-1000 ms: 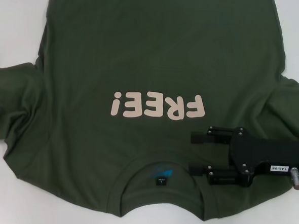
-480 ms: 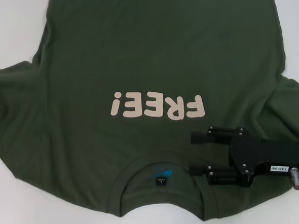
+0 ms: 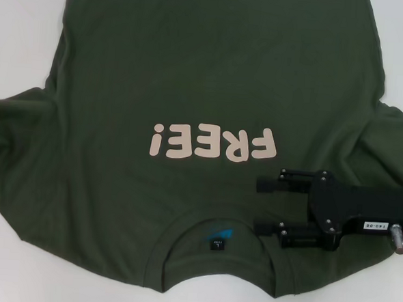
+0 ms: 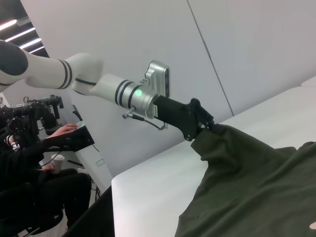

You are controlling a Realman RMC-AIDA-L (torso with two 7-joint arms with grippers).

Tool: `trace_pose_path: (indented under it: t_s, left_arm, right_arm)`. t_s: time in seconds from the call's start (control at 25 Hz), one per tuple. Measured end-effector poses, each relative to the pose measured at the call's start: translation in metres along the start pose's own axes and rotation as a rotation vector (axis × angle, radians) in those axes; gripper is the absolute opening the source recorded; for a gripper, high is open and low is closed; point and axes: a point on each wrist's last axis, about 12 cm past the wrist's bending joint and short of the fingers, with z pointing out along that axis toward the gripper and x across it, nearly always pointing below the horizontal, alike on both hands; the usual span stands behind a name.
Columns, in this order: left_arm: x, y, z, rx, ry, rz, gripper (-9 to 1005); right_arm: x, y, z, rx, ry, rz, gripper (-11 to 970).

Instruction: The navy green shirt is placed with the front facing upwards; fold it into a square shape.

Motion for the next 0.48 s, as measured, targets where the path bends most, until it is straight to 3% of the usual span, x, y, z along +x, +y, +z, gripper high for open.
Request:
trace_pose_path:
  t_s: [0.48]
  left_arm:
    - [0.017,-0.038,0.048,0.258,0.140,-0.037,35]
  right_arm:
    - [0.001,0.000,0.000,0.005,0.001,0.001,796]
